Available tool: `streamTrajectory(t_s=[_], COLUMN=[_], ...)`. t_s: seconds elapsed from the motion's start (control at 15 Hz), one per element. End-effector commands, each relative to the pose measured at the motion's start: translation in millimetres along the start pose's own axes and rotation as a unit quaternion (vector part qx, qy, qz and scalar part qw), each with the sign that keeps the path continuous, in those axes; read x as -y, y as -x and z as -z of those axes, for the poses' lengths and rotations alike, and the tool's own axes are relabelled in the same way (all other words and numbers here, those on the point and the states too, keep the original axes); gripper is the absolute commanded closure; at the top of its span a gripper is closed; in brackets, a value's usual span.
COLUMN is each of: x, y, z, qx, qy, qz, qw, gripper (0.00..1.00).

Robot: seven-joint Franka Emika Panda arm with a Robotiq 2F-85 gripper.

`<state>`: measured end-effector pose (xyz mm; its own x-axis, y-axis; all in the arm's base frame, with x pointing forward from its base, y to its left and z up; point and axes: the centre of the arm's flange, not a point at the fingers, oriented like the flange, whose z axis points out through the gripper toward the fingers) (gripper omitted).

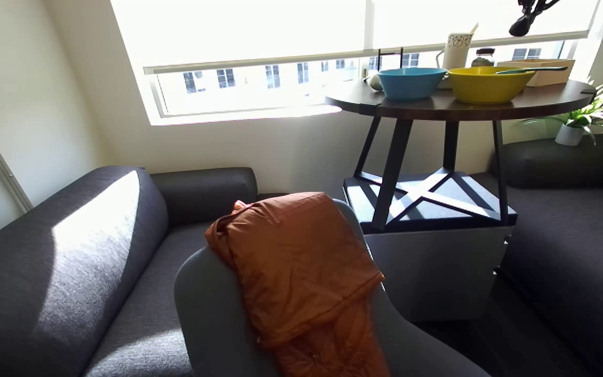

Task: Remove the black object from the wooden box and put it in the white bowl

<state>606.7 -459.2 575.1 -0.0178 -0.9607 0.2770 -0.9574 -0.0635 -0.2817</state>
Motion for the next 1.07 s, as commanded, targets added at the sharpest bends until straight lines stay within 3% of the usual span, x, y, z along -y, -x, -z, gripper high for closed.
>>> streamTrajectory(t_s=[0.0,0.33,1.0], x=[16,30,55], y=[21,38,108], z=[-6,-20,-26], qx=[0.033,0.063,0.102], qy=[-0.022,-0.03,-0.052], qz=[0.019,0.046,0.137], qw=[0.9991,0.9965,0.984], gripper=[0.96,0.96,0.96])
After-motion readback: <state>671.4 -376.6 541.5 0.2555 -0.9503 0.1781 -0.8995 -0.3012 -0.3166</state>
